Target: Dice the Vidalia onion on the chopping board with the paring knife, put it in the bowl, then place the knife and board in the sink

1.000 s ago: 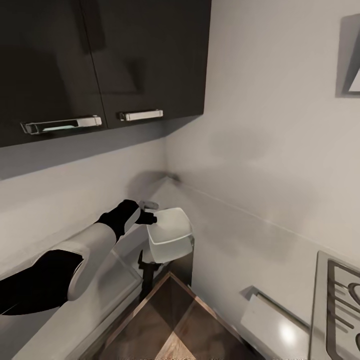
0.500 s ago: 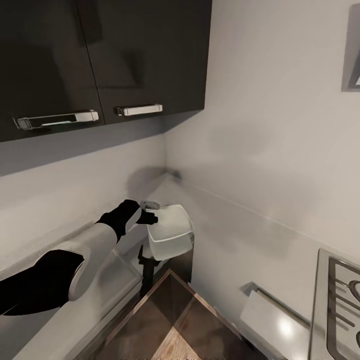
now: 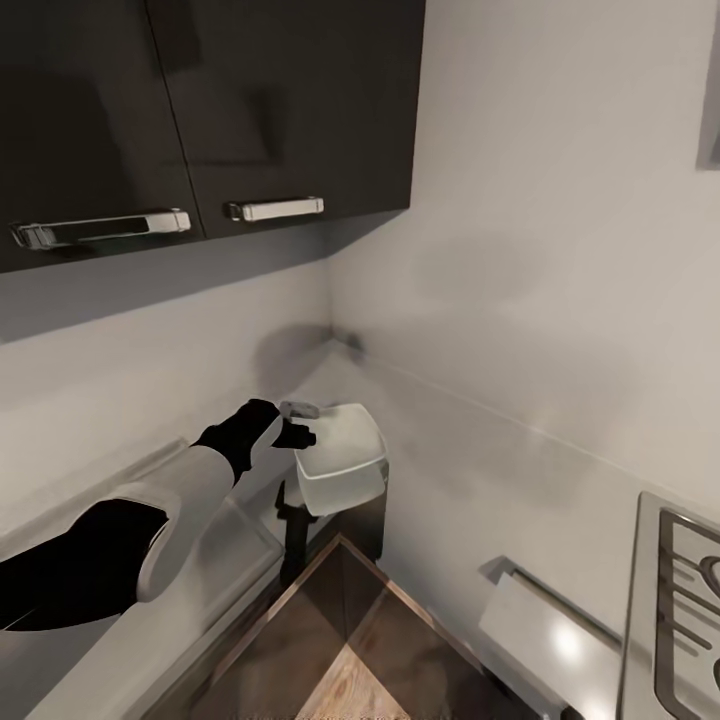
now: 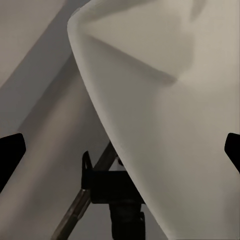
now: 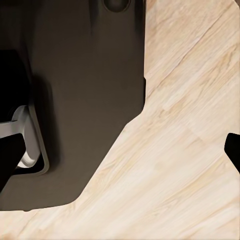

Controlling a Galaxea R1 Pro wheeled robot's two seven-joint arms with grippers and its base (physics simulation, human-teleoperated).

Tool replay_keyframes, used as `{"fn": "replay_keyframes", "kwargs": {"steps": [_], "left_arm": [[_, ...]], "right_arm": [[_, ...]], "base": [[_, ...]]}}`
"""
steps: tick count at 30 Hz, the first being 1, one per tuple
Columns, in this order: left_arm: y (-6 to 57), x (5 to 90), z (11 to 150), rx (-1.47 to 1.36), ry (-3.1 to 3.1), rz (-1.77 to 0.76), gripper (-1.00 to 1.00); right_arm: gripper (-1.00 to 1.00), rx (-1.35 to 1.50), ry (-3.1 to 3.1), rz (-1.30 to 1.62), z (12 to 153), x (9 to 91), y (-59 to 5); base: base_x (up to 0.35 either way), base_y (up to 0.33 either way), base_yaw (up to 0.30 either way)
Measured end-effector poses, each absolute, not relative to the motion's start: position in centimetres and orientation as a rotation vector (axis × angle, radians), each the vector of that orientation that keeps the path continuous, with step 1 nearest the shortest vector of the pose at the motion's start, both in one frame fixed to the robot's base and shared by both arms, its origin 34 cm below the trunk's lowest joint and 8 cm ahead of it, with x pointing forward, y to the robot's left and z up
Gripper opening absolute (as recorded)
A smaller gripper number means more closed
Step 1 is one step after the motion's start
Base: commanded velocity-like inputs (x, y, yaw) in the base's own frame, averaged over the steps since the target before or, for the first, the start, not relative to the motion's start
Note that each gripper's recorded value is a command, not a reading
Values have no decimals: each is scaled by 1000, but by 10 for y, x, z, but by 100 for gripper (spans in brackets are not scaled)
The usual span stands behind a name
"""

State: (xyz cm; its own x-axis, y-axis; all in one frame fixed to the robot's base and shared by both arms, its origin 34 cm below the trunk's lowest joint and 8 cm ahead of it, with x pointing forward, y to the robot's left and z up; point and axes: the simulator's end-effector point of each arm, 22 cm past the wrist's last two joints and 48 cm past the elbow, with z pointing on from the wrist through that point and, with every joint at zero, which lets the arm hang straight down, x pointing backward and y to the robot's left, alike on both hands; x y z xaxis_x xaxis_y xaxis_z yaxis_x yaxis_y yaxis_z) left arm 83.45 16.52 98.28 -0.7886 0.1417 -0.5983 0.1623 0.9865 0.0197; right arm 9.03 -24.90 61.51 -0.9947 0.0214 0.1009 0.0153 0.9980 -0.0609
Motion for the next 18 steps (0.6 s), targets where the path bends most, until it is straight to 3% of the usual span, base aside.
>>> {"fn": "replay_keyframes", "kwargs": {"steps": [18], "left_arm": [[168,834,962,210,2521,-43,100]], "right_arm": [[100,-26,-3009,91,616,79,-249]], "base": [[0,0,0]]}}
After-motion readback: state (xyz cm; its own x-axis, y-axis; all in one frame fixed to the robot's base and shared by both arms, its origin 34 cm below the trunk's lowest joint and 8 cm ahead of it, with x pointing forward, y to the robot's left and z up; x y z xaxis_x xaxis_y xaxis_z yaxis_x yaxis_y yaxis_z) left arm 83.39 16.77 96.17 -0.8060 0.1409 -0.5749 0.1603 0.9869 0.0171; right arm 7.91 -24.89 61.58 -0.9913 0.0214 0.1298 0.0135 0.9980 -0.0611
